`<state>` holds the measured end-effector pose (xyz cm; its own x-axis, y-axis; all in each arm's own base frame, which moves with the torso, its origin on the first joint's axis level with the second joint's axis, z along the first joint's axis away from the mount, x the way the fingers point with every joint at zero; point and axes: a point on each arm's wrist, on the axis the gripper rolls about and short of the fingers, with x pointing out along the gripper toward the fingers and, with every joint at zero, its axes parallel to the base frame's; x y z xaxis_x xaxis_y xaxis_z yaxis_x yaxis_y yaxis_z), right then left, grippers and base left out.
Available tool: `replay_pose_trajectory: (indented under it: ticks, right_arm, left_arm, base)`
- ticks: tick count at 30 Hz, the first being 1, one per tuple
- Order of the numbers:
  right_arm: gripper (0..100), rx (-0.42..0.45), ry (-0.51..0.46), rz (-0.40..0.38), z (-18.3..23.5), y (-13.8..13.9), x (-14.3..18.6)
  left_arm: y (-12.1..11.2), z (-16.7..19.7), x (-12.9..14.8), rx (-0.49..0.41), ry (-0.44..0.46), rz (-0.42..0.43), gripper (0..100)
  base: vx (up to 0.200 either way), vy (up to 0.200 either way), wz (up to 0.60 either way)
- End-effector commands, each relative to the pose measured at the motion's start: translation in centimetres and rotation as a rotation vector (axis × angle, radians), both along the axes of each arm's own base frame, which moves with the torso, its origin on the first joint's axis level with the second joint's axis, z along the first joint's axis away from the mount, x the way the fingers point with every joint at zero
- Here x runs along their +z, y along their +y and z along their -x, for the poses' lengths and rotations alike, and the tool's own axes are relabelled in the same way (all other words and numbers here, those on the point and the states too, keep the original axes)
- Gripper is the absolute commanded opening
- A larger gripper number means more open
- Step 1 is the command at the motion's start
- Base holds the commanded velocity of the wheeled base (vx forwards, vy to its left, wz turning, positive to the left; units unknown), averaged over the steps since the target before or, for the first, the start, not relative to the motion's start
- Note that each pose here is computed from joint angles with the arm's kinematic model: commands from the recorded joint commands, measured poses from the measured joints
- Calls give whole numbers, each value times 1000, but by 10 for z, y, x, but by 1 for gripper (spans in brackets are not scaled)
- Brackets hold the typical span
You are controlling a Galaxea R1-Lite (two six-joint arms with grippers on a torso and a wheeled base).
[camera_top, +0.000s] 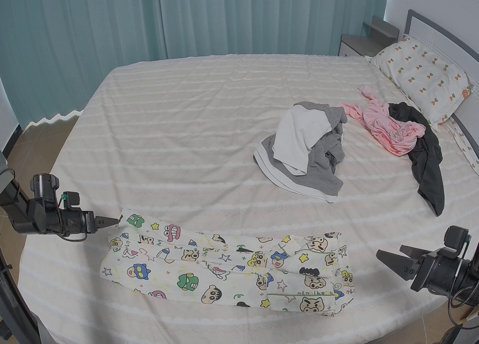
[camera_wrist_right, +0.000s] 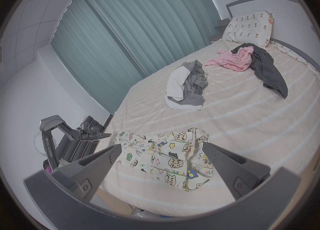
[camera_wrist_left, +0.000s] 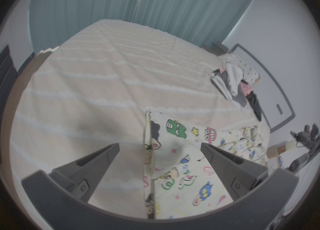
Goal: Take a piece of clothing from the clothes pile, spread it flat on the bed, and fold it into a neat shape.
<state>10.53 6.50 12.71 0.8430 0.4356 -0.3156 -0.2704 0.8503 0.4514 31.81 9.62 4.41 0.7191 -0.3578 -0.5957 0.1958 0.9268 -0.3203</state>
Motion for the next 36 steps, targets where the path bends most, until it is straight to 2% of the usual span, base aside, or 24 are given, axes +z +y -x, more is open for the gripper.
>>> replay_pose_trajectory:
  ticks: [1, 9, 12, 20, 27, 28, 36]
  right_arm:
    - [100, 7, 3, 10, 0, 0, -2]
    - [100, 11, 4, 9, 0, 0, -2]
    - [100, 25, 11, 12, 2, 1, -3]
    - [100, 32, 14, 13, 2, 2, -4]
    - [100, 32, 20, 15, 3, 2, -5]
    - [100, 33, 21, 16, 3, 2, -5]
    - [100, 33, 22, 14, 3, 2, -5]
  left_arm:
    - [-3, -17, -12, -25, 17, -46, 100]
    - [-13, -26, -31, -64, 69, -33, 100]
    - [-17, -25, -40, -86, 119, -11, 100]
    - [-20, -20, -48, -110, 179, 40, 100]
    - [-25, -22, -55, -123, 198, 48, 100]
    - [-25, -22, -56, -121, 203, 51, 0]
    - [-28, -14, -60, -123, 238, 61, 0]
  base:
    - [0, 0, 0]
    - [0, 0, 0]
    - [0, 0, 0]
    - [0, 0, 0]
    - [0, 0, 0]
    - [0, 0, 0]
    - [0, 0, 0]
